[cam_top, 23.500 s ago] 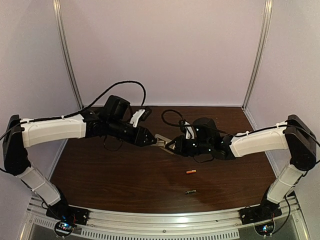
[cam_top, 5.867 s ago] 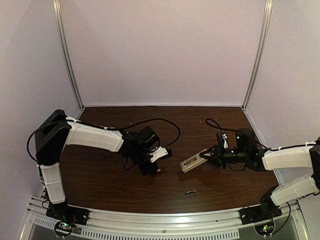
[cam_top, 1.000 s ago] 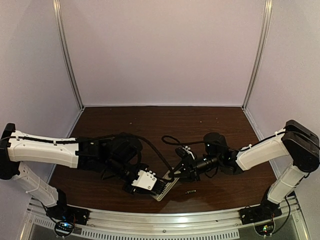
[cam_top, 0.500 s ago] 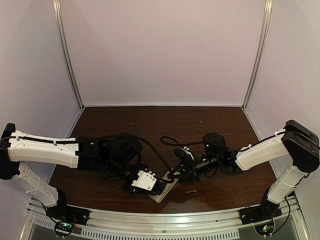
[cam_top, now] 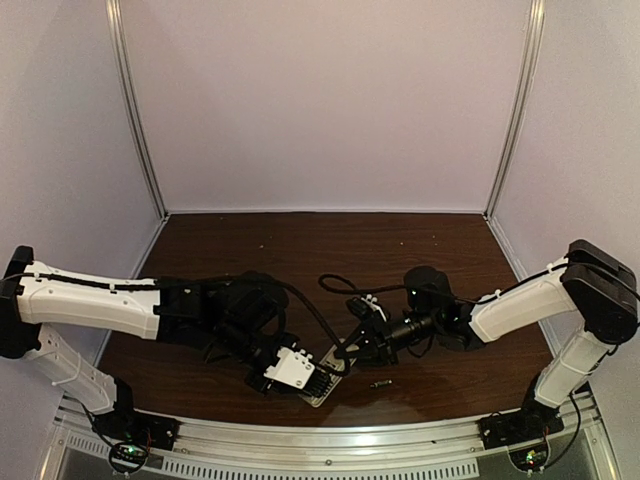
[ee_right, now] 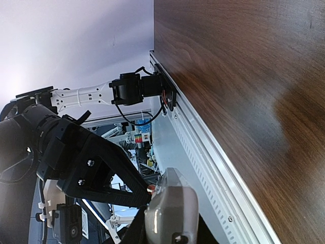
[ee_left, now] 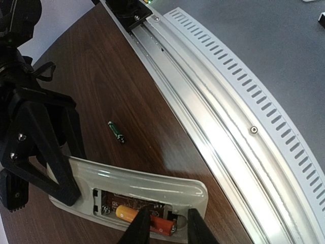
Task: Load the batteries into the remote control
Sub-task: Load the battery into the battery compartment.
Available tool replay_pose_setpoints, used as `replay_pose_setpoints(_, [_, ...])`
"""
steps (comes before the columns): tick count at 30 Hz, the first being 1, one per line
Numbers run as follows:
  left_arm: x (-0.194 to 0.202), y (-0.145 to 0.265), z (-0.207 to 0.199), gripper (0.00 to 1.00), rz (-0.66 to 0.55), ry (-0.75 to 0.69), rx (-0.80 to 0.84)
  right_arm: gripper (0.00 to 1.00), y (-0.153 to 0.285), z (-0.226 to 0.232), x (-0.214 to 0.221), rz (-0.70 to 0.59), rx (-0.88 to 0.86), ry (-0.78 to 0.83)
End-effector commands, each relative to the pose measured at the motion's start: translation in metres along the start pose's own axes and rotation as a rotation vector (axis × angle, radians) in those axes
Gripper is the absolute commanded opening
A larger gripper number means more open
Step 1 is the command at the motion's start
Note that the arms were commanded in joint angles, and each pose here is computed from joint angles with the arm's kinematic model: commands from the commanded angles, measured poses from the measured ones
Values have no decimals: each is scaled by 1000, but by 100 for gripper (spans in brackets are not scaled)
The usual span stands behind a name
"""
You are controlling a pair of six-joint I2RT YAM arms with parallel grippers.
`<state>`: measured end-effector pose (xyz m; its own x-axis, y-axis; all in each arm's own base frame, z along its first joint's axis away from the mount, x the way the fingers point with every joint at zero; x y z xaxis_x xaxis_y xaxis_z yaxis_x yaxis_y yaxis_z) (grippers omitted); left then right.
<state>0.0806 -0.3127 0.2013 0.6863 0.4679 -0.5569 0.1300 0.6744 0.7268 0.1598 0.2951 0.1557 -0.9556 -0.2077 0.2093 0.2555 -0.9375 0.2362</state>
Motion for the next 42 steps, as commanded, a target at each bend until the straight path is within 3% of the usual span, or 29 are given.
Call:
replay_pose_setpoints(1, [1,-4,-3,27,2,-16,22,0,-5,9,-1,18,-32,34])
replay_pose_setpoints(12, [4,-9,-2,19,21,2,18,0,-7,12,2,33,-36,45])
replay_pose_setpoints(42, [11,-25,2,14,67,68,18,0,-9,38,15,76,-113,128])
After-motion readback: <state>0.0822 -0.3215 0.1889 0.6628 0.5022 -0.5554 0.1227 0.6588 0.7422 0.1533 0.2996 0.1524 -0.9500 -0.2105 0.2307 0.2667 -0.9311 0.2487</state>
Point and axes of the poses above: each gripper's point midway between its finger pads, its own y axis back along the fingers, its own z axis along the line the jaws close on, x = y × z, the point moved 9 cm from there along y, back along the fingers, and after that the axes turned 10 degrees about -y, right-handed, at the moved point
